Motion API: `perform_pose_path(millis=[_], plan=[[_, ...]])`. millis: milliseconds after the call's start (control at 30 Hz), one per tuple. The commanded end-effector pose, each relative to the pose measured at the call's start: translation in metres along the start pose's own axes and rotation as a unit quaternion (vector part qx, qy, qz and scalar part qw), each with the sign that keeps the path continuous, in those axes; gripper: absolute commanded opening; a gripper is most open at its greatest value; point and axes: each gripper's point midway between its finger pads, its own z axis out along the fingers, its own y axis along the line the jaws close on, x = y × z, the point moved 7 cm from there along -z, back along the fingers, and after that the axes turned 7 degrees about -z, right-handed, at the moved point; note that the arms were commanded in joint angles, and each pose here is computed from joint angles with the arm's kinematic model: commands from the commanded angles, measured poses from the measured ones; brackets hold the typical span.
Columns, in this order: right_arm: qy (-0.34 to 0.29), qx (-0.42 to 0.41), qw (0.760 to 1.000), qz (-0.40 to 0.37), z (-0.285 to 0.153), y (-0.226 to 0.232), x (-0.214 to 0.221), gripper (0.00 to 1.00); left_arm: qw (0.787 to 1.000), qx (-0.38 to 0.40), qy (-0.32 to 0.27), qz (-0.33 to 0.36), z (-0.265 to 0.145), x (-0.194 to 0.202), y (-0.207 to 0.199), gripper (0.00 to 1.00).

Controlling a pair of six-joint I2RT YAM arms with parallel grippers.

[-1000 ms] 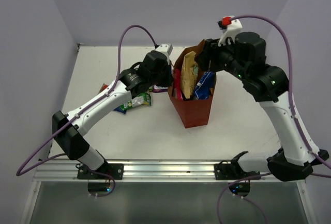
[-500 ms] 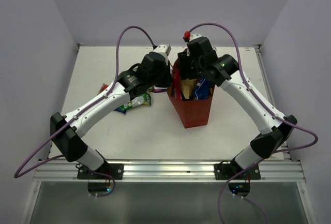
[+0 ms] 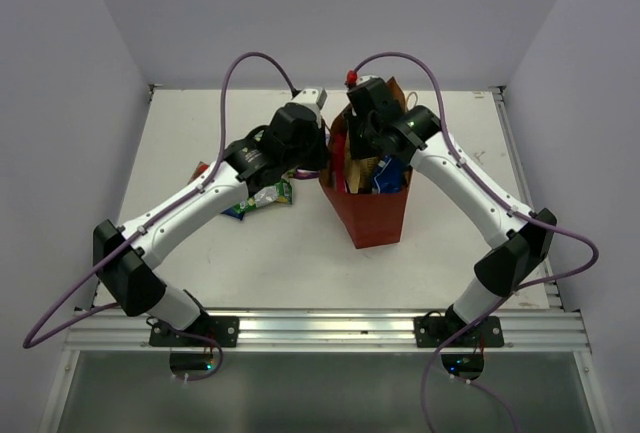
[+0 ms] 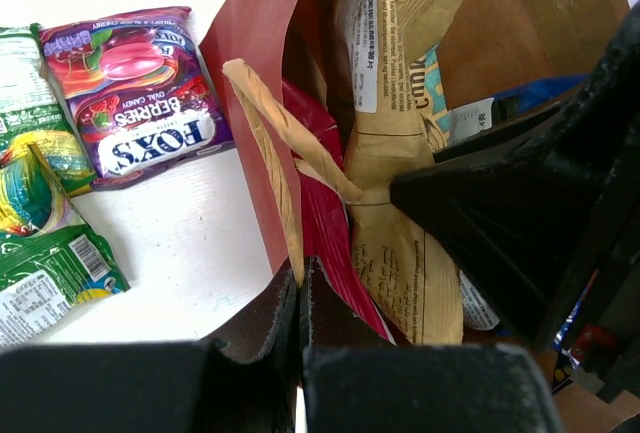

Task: Place the snacks into the paper bag
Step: Place the snack in the paper bag.

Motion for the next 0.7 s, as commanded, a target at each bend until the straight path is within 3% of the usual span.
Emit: perform_pose_path(millis=[0,33,133,433,667], plan=[[0.007,0.014,1.000,0.000,0.002,-0.002,0.005,0.18,0.998,0.038,-0.050,-0.011,-0.020,-0.020,-0.012,0.00],[0.002,0.022,1.000,0.000,0.000,-0.005,0.002,0.10,0.998,0.040,-0.049,-0.011,-0.021,-0.019,-0.012,0.00],[-0.016,0.045,0.999,0.000,-0.007,-0.019,-0.012,0.00,0.998,0.040,-0.045,-0.010,-0.022,-0.016,-0.010,0.00],[-0.060,0.117,0.991,0.022,-0.023,-0.084,-0.050,0.00,0.999,0.024,-0.048,-0.006,-0.030,-0.011,-0.001,0.00],[-0.043,0.109,0.993,0.000,-0.001,-0.088,-0.045,0.00,0.998,0.019,-0.052,-0.009,-0.029,-0.010,0.002,0.00]])
